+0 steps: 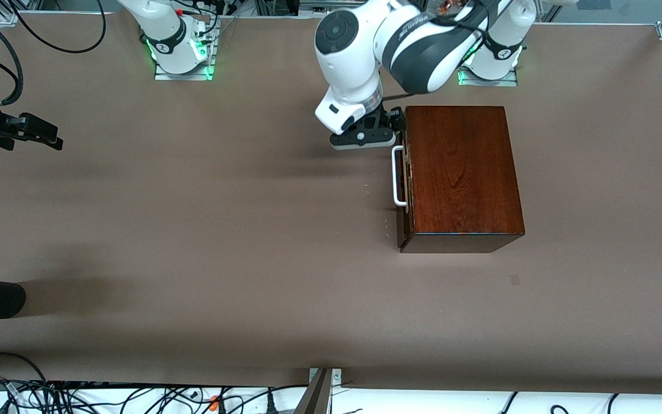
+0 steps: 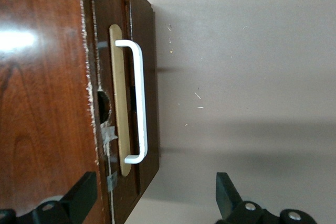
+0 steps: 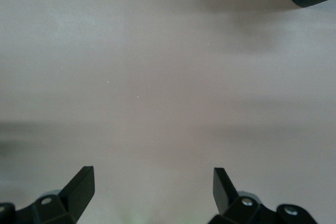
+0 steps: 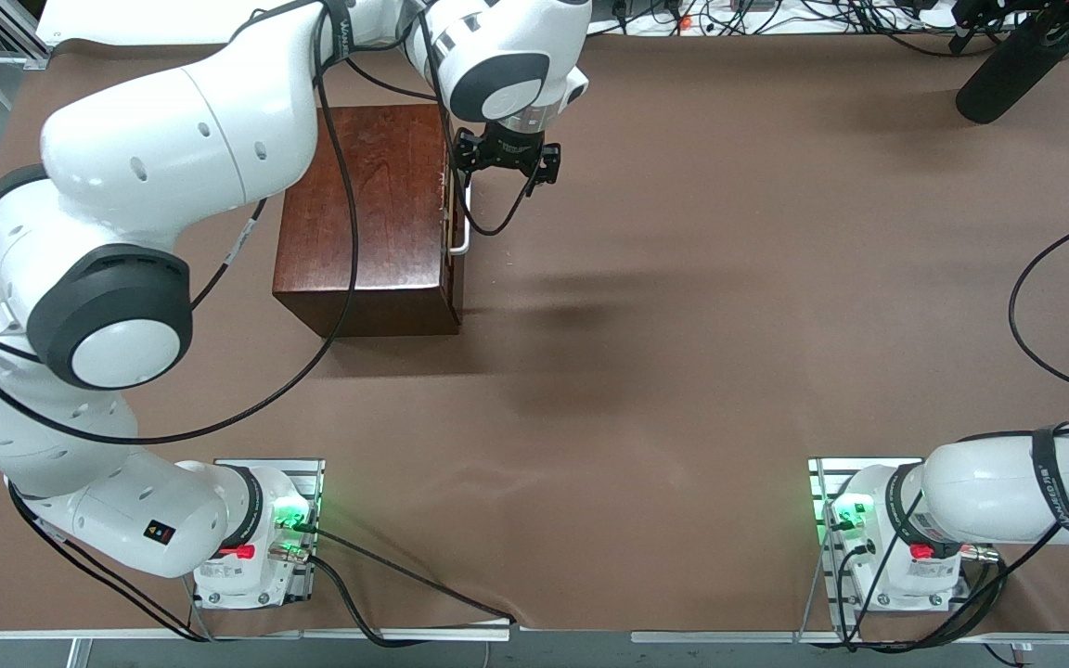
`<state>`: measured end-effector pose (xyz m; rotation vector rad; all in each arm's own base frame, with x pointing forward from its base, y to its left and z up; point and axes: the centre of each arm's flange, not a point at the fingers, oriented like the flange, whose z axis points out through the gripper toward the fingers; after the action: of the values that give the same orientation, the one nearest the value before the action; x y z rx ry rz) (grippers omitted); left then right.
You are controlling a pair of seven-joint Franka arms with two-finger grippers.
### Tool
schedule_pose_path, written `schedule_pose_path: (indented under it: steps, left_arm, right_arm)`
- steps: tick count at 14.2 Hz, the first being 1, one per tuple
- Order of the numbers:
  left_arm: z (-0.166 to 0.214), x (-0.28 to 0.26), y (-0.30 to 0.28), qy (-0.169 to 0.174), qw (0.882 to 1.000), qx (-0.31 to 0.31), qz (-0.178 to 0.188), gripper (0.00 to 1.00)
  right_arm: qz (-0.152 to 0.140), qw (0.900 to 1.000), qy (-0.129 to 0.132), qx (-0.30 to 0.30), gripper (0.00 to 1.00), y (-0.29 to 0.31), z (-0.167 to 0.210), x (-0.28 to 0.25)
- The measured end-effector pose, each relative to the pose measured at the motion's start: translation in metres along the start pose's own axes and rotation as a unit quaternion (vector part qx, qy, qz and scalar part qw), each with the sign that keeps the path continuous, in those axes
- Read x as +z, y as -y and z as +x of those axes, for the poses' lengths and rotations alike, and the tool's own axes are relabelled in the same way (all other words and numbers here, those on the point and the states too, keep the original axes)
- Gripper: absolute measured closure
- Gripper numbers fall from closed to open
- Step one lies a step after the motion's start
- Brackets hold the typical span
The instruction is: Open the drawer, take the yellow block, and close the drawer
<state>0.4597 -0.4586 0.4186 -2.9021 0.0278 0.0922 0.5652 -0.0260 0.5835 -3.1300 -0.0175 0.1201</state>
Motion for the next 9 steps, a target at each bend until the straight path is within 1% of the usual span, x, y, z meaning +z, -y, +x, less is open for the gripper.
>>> schedule_pose_path:
  steps: [2, 5, 9]
  left_arm:
    - [0.005, 0.016, -0.004, 0.001, 1.0, 0.007, -0.005, 0.0]
    - [0.009, 0.042, -0.006, -0.004, 1.0, 0.022, 0.0, 0.0]
    - [0.016, 0.072, -0.002, 0.01, 1.0, 0.025, 0.004, 0.0]
  right_arm:
    - [0.0, 1.0, 0.0, 0.0, 0.0, 0.0, 0.0, 0.0]
    - [0.0, 1.0, 0.0, 0.0, 0.0, 0.0, 0.0, 0.0]
    - [0.0, 1.0, 0.0, 0.0, 0.0, 0.0, 0.0, 0.0]
